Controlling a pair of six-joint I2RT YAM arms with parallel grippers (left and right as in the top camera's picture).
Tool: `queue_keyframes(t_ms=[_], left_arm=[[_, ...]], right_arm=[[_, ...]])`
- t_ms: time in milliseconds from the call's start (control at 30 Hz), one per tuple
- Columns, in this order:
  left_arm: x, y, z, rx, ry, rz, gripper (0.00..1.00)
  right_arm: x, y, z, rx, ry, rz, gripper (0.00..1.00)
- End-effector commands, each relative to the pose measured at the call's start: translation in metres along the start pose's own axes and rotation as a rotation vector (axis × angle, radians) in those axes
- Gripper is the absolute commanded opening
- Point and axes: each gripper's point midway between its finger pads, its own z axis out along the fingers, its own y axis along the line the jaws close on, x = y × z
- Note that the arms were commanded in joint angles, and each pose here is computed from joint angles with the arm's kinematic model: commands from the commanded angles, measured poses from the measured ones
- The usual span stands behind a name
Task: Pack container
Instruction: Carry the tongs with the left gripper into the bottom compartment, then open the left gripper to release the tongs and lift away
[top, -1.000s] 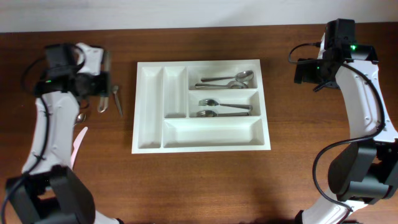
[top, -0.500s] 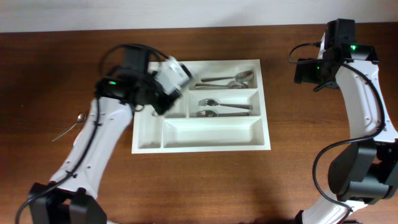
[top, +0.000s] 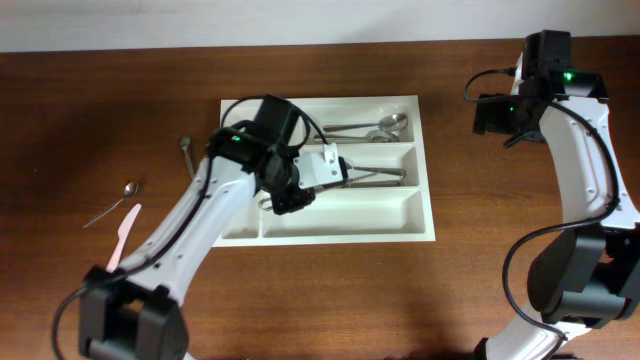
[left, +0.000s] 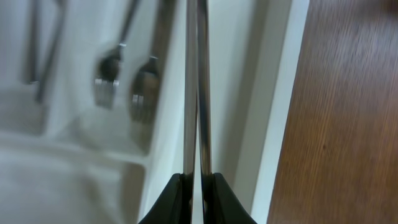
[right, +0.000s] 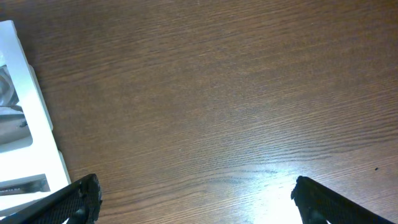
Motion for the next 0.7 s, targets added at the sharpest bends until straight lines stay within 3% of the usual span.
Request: queue_keyframes(t_ms=[0, 433, 467, 600, 667], left_arm=[[-0.001, -0.005, 0.020, 0.044, 0.029, 0.123, 0.02], [0.015, -0.014, 0.072, 0.126, 0.143, 0.188, 0.02], [0.016, -0.014, 0.075, 0.129, 0.146, 0.187, 0.05], [0.015, -0.009, 0.078, 0.112, 0.143, 0.192, 0.46], [0.011, -0.005, 0.079, 0.096, 0.131, 0.198, 0.54]], right_arm=[[-0.008, 0.000, -0.016, -0.011, -0.041, 0.017, 0.99], [-0.008, 0.000, -0.016, -0.011, -0.041, 0.017, 0.99], [-0.008, 0.000, -0.016, -0.011, -0.041, 0.017, 0.99], [-0.008, 0.000, -0.016, -0.011, -0.041, 0.016, 0.99], [-0.008, 0.000, -0.016, -0.011, -0.041, 0.017, 0.99]])
